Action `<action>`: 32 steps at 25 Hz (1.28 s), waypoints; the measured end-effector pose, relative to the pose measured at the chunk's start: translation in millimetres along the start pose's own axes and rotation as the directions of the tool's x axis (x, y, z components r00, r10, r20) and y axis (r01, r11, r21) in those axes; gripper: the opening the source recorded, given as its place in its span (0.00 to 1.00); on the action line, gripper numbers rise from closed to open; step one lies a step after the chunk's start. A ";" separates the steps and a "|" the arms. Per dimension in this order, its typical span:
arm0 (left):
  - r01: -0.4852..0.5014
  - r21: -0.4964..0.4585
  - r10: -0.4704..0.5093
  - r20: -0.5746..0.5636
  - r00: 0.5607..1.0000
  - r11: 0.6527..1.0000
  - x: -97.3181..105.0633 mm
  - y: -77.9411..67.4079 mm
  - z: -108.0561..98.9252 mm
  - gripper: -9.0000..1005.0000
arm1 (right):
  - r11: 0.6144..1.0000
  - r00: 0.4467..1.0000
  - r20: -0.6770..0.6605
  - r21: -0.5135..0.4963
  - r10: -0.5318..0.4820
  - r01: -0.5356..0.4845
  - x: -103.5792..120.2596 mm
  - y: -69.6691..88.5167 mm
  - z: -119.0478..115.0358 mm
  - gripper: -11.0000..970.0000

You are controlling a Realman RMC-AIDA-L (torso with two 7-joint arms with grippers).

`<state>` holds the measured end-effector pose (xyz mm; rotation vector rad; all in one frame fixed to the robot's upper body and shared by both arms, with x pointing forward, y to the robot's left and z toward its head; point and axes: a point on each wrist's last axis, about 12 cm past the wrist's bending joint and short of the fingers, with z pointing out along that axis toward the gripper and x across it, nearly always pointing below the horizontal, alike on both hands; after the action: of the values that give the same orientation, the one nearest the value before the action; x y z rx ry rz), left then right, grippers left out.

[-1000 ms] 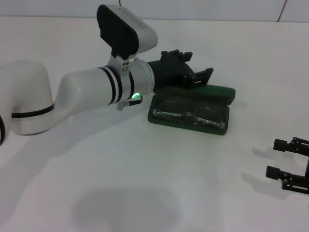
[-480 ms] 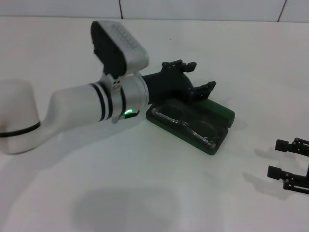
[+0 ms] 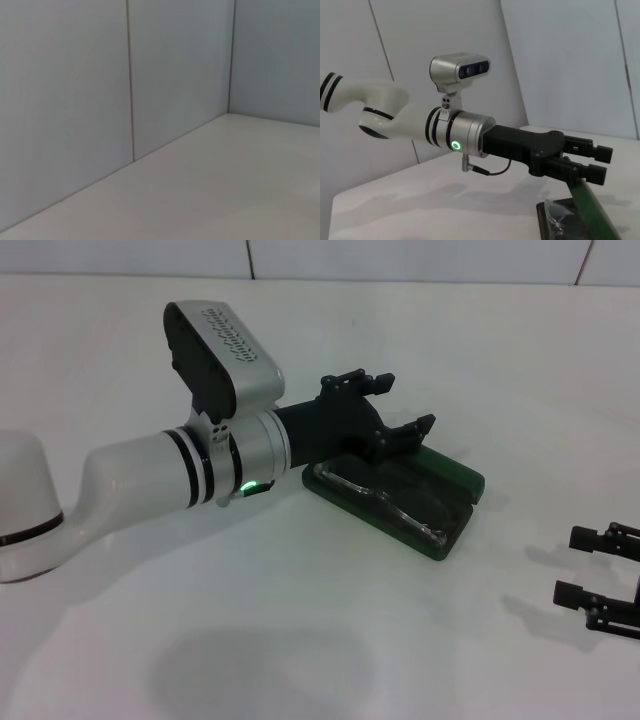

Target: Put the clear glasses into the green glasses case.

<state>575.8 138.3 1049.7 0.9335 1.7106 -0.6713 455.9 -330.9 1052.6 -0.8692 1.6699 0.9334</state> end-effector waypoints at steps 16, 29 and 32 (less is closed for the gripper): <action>-0.004 -0.034 0.003 -0.032 0.999 0.999 18.8 1.2 -13.1 0.74 | 1.000 1.000 -0.001 0.003 -0.005 0.005 -1.9 -2.2 1.4 0.75; 0.105 0.055 -0.116 0.247 0.962 0.993 -7.0 4.5 -36.2 0.74 | 1.000 1.000 0.007 -0.004 -0.013 0.013 -4.6 -3.0 1.7 0.75; 0.111 0.125 -0.146 0.322 0.935 0.986 -15.7 2.3 -45.3 0.74 | 0.999 0.999 0.034 -0.017 -0.028 0.029 -9.1 -2.1 2.3 0.75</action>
<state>557.1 171.5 1078.8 0.7348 1.4545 -0.9571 460.9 -328.8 1060.5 -0.8819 1.6187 0.9393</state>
